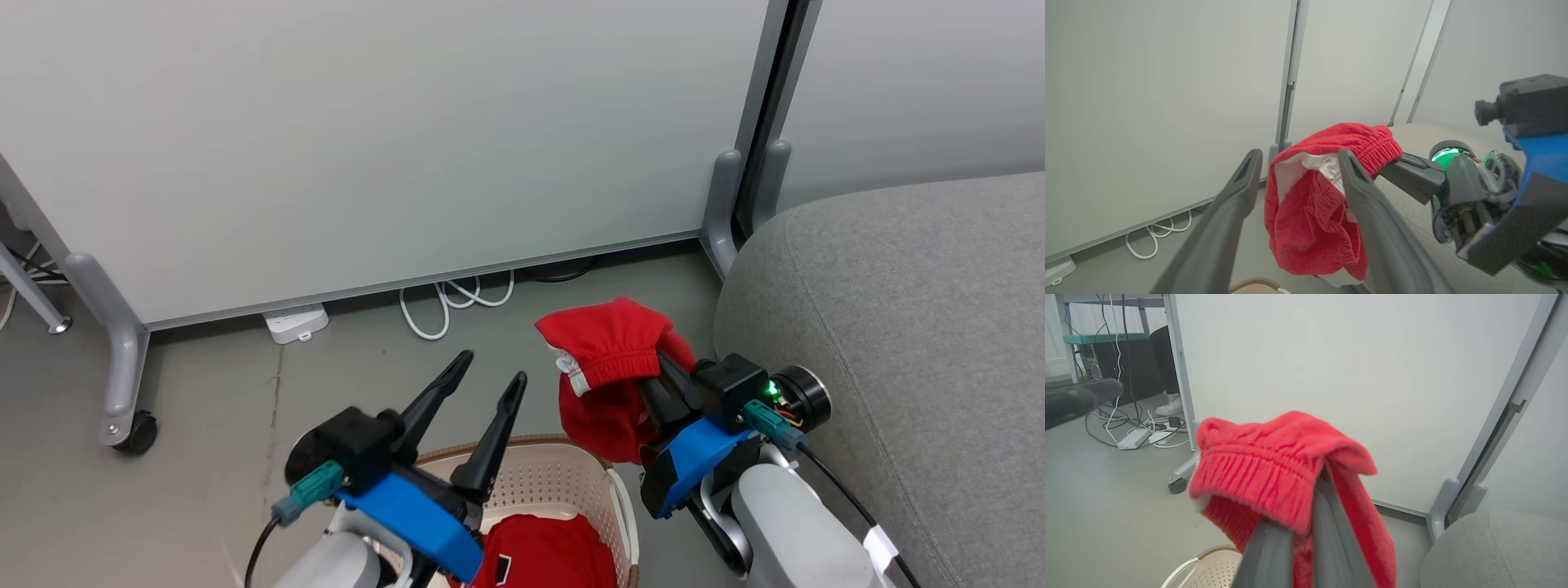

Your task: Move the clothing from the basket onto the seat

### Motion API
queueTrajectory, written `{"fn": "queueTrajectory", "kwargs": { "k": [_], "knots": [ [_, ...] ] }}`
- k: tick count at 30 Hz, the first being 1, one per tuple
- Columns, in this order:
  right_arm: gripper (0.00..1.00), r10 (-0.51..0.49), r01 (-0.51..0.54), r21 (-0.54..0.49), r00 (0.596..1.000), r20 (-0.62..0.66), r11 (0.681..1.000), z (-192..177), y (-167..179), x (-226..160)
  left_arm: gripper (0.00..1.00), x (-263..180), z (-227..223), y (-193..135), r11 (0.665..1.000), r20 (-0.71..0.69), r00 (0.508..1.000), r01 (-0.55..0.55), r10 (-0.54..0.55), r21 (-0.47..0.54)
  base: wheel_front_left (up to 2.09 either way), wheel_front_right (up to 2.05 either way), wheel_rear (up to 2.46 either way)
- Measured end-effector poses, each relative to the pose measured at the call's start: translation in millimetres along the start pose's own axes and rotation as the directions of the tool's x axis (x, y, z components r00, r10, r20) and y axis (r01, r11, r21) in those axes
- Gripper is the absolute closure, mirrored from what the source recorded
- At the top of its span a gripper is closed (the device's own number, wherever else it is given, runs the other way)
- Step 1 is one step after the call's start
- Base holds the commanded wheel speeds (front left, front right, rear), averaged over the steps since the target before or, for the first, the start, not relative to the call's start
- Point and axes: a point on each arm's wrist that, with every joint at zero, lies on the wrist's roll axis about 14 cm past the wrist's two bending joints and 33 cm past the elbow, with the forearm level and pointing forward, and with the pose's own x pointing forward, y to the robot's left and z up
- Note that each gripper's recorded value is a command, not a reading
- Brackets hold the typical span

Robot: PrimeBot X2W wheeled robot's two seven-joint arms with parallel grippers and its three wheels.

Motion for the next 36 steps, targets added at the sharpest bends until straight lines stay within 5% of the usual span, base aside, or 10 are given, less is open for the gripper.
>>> {"fn": "queueTrajectory", "kwargs": {
  "k": [14, 36],
  "knots": [
    [1.0, -0.004, 0.004, 0.001, 1.0, -0.005, 1.0, -2, 0, -1, 0.0, -74, -38, 43, 0.979, -0.062, 0.978, -0.194, 0.198, 0.065, 0.0, 0.0, 0.0],
    [1.0, -0.042, 0.042, 0.011, 0.999, -0.025, 0.999, -9, -13, -8, 0.0, -58, -36, 45, 0.978, -0.03, 0.979, -0.197, 0.199, 0.065, 0.0, 0.0, 0.0]
  ]
}}
